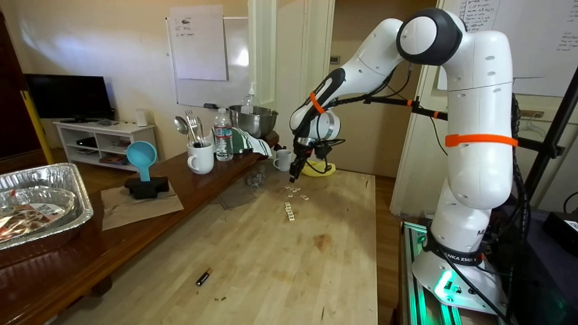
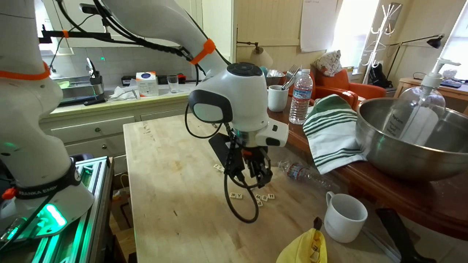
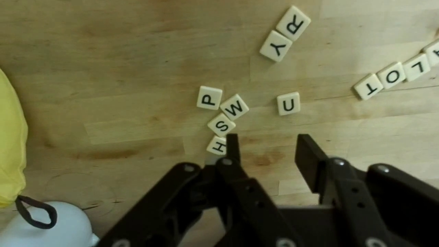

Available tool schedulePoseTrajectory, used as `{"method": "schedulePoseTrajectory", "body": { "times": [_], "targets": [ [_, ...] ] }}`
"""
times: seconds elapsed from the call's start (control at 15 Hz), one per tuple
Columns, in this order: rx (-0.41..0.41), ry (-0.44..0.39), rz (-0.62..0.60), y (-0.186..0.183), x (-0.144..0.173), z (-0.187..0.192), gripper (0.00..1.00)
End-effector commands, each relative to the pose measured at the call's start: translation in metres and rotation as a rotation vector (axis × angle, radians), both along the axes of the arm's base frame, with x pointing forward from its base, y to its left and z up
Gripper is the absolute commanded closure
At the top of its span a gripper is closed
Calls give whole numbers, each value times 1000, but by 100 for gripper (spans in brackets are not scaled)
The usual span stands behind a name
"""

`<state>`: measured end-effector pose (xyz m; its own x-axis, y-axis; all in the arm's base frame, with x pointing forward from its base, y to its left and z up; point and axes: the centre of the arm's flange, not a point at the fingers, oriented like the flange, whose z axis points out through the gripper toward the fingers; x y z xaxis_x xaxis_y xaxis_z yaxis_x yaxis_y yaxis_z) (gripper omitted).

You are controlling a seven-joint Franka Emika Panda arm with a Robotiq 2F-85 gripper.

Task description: Spell the word 'Zealots' using the tiles.

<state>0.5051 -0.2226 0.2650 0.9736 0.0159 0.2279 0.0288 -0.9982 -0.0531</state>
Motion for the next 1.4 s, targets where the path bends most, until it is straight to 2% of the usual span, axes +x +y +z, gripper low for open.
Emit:
{"method": "schedulePoseTrajectory", "body": {
  "times": [0.0,0.13,0.2,0.73,1.33],
  "targets": [
    [-24,-8,-11,-19,21,-25,84],
    [-28,-4,-6,-23,25,-33,98],
    [-30,-2,-4,-25,26,-36,100],
    [-46,20,27,-33,31,-55,100],
    [-44,41,71,-20,26,-63,100]
  ]
}}
